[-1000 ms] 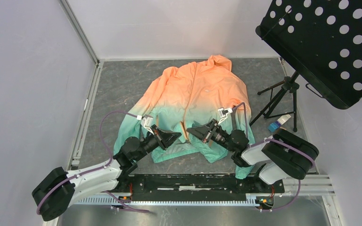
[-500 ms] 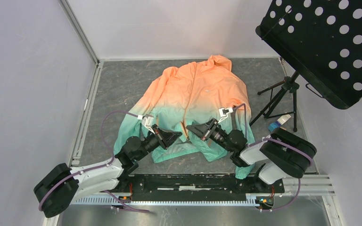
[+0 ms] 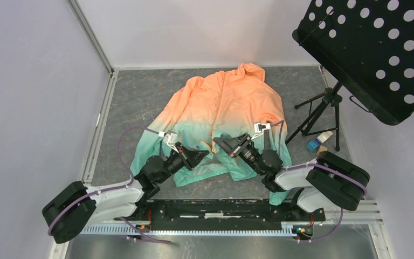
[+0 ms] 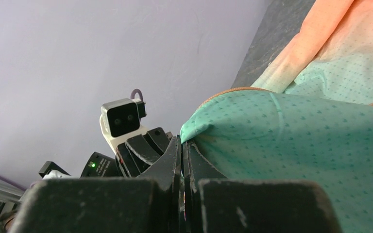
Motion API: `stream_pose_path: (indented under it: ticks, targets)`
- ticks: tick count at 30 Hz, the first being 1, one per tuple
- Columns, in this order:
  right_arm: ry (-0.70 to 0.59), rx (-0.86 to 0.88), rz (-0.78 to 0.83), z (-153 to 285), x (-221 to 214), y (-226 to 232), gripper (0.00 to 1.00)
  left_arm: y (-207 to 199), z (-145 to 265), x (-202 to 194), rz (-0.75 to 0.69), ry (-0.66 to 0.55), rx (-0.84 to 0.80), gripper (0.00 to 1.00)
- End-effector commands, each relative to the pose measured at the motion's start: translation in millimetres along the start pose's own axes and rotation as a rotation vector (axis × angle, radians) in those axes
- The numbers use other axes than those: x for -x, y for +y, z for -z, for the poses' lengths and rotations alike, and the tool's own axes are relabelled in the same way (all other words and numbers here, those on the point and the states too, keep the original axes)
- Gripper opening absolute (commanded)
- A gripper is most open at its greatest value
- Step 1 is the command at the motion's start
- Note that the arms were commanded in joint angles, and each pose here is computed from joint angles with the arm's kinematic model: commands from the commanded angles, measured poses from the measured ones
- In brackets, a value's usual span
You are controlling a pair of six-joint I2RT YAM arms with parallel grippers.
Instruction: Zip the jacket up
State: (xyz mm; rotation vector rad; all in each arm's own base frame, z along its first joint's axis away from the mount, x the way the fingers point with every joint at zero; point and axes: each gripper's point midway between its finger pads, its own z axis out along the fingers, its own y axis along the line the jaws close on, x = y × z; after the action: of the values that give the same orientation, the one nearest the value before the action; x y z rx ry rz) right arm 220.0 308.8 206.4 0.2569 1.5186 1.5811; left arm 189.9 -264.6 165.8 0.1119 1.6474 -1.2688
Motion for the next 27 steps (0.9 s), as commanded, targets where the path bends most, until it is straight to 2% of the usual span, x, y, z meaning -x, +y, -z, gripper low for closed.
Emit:
stream_pose_path:
  ticks: [1,6,14,22,27]
  targets:
    - [-0.07,0.01,0.009,-18,16,15,0.0,-9,-6,5,-0.024,-0.018,-0.027,0.02]
    - [-0.006,-0.003,0.008,-20,2,9,0.0,-17,-5,3,-0.059,0.016,-0.056,0.02]
    - [0.068,-0.12,0.03,-21,-11,-13,0.0,-25,5,4,-0.216,0.055,-0.076,0.02]
    - [0.08,-0.087,-0.003,-29,-14,1,0.0,-14,1,-17,-0.209,0.129,-0.052,0.02]
    - [0.074,-0.136,-0.003,-24,-15,-11,0.0,-19,-3,-19,-0.257,0.142,-0.054,0.02]
